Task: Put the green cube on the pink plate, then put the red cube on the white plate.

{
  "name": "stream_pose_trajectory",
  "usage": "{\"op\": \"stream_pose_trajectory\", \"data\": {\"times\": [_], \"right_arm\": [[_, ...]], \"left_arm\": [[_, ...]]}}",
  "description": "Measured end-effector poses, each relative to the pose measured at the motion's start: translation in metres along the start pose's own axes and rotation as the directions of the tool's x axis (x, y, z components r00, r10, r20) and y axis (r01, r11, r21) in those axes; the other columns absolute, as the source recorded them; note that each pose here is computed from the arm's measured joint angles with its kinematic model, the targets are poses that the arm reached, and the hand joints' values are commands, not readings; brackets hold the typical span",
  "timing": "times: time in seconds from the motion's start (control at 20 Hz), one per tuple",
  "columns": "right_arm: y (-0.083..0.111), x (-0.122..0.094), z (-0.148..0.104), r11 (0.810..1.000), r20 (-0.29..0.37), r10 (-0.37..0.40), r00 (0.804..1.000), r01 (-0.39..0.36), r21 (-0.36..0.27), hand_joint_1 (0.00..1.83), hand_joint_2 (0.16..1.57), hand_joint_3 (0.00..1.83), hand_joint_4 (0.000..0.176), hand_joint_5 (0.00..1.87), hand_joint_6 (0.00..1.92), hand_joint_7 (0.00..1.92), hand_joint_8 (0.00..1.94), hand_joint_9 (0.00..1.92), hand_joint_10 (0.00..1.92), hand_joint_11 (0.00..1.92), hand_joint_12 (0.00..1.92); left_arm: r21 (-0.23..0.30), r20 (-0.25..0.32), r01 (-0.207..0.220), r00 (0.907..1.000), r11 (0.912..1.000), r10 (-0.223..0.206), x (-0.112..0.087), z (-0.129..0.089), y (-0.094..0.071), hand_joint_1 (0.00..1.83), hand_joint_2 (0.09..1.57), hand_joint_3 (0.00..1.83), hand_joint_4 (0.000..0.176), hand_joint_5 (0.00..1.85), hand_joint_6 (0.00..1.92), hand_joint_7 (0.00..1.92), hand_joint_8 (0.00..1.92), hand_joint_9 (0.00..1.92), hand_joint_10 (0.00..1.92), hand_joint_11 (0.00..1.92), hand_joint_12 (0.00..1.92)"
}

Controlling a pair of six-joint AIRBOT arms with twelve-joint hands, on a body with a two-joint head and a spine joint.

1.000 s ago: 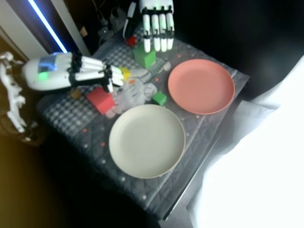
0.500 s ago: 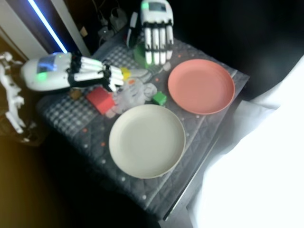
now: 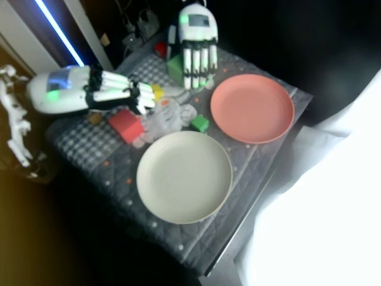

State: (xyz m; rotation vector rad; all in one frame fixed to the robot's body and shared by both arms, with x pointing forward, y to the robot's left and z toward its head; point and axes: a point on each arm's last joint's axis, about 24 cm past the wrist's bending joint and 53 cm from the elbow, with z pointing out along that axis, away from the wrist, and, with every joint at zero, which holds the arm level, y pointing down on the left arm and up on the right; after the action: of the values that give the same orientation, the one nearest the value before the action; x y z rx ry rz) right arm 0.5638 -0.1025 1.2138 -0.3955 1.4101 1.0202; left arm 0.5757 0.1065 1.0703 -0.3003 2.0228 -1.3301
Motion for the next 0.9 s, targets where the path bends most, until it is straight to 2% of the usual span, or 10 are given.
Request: {"op": "stream_pose_trajectory", "data": {"times": [0.1, 0.2, 0.3, 0.45, 0.55, 0.6, 0.7, 0.75, 0.85, 0.9], "right_arm": [[0.000, 0.000, 0.000, 1.000, 0.000, -0.001, 1.000, 0.001, -0.001, 0.86, 0.85, 0.03, 0.000, 0.50, 0.00, 0.46, 0.01, 0.42, 0.08, 0.00, 1.26], [0.000, 0.000, 0.000, 1.000, 0.000, 0.000, 1.000, 0.000, -0.001, 0.84, 0.86, 0.03, 0.000, 0.50, 0.00, 0.46, 0.00, 0.42, 0.07, 0.00, 1.28], [0.000, 0.000, 0.000, 1.000, 0.000, 0.002, 1.000, -0.002, -0.001, 0.87, 0.86, 0.02, 0.000, 0.51, 0.01, 0.49, 0.01, 0.45, 0.08, 0.00, 1.36], [0.000, 0.001, 0.001, 1.000, 0.000, 0.002, 1.000, -0.002, -0.001, 0.89, 0.85, 0.01, 0.000, 0.53, 0.01, 0.53, 0.02, 0.48, 0.10, 0.00, 1.50], [0.000, 0.002, 0.001, 1.000, 0.001, 0.005, 1.000, -0.005, -0.001, 0.87, 0.86, 0.01, 0.000, 0.50, 0.00, 0.52, 0.01, 0.49, 0.11, 0.00, 1.49], [0.001, 0.003, 0.002, 1.000, -0.002, 0.006, 1.000, -0.006, -0.004, 0.88, 0.86, 0.01, 0.000, 0.48, 0.00, 0.49, 0.00, 0.46, 0.11, 0.00, 1.44], [0.001, 0.004, 0.002, 1.000, -0.001, 0.008, 1.000, -0.008, -0.005, 0.89, 0.87, 0.02, 0.000, 0.46, 0.01, 0.50, 0.01, 0.47, 0.14, 0.01, 1.46], [0.001, 0.003, 0.002, 1.000, 0.001, 0.008, 1.000, -0.008, -0.006, 0.87, 0.87, 0.04, 0.000, 0.46, 0.01, 0.51, 0.01, 0.43, 0.27, 0.01, 1.48], [0.001, 0.003, 0.002, 1.000, 0.001, 0.007, 1.000, -0.007, -0.005, 0.88, 0.69, 0.46, 0.000, 0.43, 0.06, 0.50, 0.01, 0.15, 0.87, 0.00, 1.61], [0.000, 0.003, 0.002, 1.000, 0.001, 0.006, 1.000, -0.006, -0.005, 0.88, 0.57, 0.75, 0.000, 0.28, 0.46, 0.48, 0.12, 0.11, 1.08, 0.00, 1.71]], "left_arm": [[0.011, 0.024, 0.009, 0.9997, 0.9999, -0.009, -0.007, 0.001, -0.001, 1.17, 1.30, 0.00, 0.000, 0.59, 1.35, 0.72, 1.66, 0.70, 1.75, 0.70, 1.90], [0.049, 0.073, 0.025, 0.9969, 0.9985, -0.028, -0.022, 0.001, -0.009, 1.16, 1.30, 0.00, 0.000, 0.58, 1.38, 0.74, 1.62, 0.66, 1.71, 0.63, 1.92], [0.123, 0.143, 0.047, 0.9877, 0.9913, -0.064, -0.044, 0.001, -0.029, 1.15, 1.29, 0.00, 0.000, 0.60, 1.39, 0.74, 1.58, 0.62, 1.65, 0.54, 1.92], [0.214, 0.238, 0.025, 0.9682, 0.9765, -0.077, -0.083, 0.001, -0.052, 1.14, 1.28, 0.00, 0.000, 0.64, 1.35, 0.75, 1.54, 0.62, 1.58, 0.56, 1.92], [0.213, 0.308, 0.047, 0.9448, 0.9760, -0.113, -0.112, 0.007, -0.045, 1.15, 1.27, 0.00, 0.000, 0.63, 1.36, 0.77, 1.50, 0.64, 1.52, 0.57, 1.87], [0.195, 0.318, 0.049, 0.9416, 0.9796, -0.111, -0.120, 0.011, -0.041, 1.18, 1.26, 0.00, 0.000, 0.68, 1.26, 0.79, 1.53, 0.65, 1.65, 0.60, 1.91], [0.181, 0.323, 0.058, 0.9395, 0.9817, -0.115, -0.127, 0.023, -0.037, 1.15, 1.24, 0.00, 0.000, 0.69, 1.35, 0.80, 1.38, 0.64, 1.39, 0.50, 1.82], [0.174, 0.320, 0.058, 0.9407, 0.9830, -0.113, -0.128, 0.029, -0.037, 1.15, 1.24, 0.00, 0.000, 0.68, 1.39, 0.81, 1.32, 0.66, 1.26, 0.50, 1.76], [0.157, 0.317, 0.063, 0.9418, 0.9856, -0.111, -0.134, 0.043, -0.035, 1.17, 1.24, 0.00, 0.000, 0.68, 1.34, 0.85, 1.35, 0.72, 1.35, 0.56, 1.83], [0.150, 0.316, 0.067, 0.9420, 0.9864, -0.112, -0.136, 0.049, -0.035, 1.18, 1.22, 0.00, 0.000, 0.70, 1.32, 0.89, 1.28, 0.77, 1.31, 0.59, 1.76]]}}
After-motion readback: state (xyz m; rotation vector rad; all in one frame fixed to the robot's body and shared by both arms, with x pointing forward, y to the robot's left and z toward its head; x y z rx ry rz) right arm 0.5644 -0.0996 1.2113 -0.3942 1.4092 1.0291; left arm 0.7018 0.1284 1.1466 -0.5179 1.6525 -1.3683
